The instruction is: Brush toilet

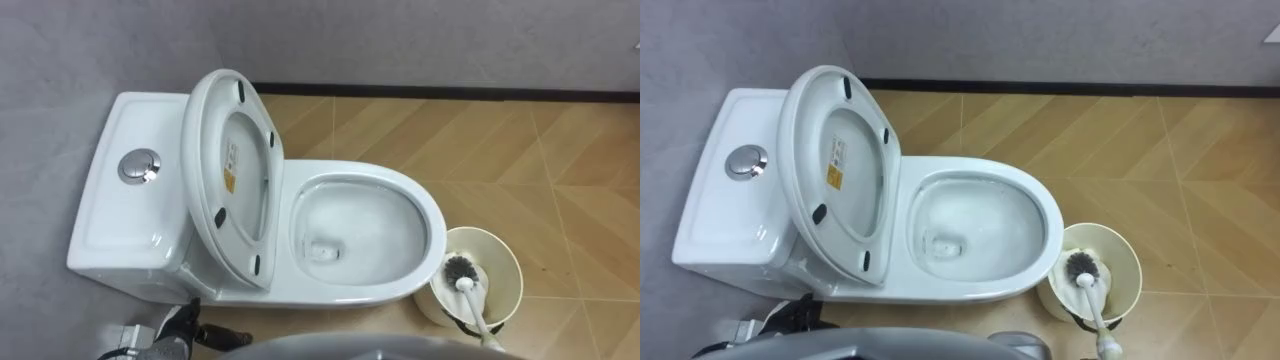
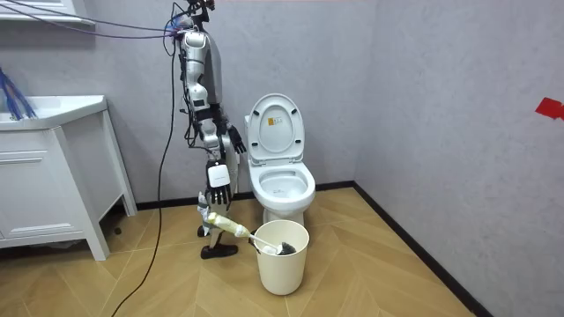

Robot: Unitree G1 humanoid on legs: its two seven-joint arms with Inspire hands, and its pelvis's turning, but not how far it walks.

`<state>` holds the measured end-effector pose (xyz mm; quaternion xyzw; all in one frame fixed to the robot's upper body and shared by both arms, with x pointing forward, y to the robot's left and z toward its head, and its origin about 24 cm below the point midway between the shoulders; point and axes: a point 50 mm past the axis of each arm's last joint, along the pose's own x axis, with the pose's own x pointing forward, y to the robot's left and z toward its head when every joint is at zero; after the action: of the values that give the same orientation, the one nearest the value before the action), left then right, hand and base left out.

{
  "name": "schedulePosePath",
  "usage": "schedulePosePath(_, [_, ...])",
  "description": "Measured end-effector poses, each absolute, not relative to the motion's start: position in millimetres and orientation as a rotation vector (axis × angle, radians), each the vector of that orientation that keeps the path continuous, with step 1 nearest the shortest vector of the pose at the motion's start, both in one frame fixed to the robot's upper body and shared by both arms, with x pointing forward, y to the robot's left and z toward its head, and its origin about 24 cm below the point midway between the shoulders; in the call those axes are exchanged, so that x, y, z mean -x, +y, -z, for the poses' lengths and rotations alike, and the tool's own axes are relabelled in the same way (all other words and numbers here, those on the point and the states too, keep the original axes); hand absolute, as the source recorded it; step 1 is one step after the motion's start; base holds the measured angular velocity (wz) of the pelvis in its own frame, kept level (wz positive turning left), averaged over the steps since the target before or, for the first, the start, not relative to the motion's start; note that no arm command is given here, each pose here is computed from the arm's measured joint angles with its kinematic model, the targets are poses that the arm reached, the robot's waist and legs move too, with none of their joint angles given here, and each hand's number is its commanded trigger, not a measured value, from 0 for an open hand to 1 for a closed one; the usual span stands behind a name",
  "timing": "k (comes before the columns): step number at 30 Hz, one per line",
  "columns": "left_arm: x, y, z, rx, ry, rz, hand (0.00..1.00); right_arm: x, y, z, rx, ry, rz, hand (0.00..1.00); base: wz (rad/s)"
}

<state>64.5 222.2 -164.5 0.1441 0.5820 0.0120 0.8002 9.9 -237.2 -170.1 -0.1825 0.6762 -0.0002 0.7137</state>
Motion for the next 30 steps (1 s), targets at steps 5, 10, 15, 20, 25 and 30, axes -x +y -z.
schedulePosePath(5, [-60,226,164,-0.302,1.259,-0.058,0.00,-13,-239,169,0.443,1.478,0.005,0.00,0.00])
schedulePosePath(10, [-56,228,165,-0.320,1.269,-0.090,0.00,-12,-240,169,0.476,1.471,0.036,0.00,0.00])
schedulePosePath(15, [-57,229,164,-0.324,1.265,-0.096,0.00,-19,-245,166,0.499,1.435,0.110,0.00,-0.01])
schedulePosePath(20, [-58,229,164,-0.325,1.257,-0.095,0.00,-45,-249,160,0.528,1.286,0.190,0.00,-0.03])
schedulePosePath(25, [-60,229,163,-0.324,1.242,-0.094,0.00,-66,-249,152,0.512,1.156,0.267,0.00,0.00])
schedulePosePath(30, [-60,229,163,-0.320,1.230,-0.097,0.00,-76,-248,149,0.483,1.096,0.313,0.00,0.00])
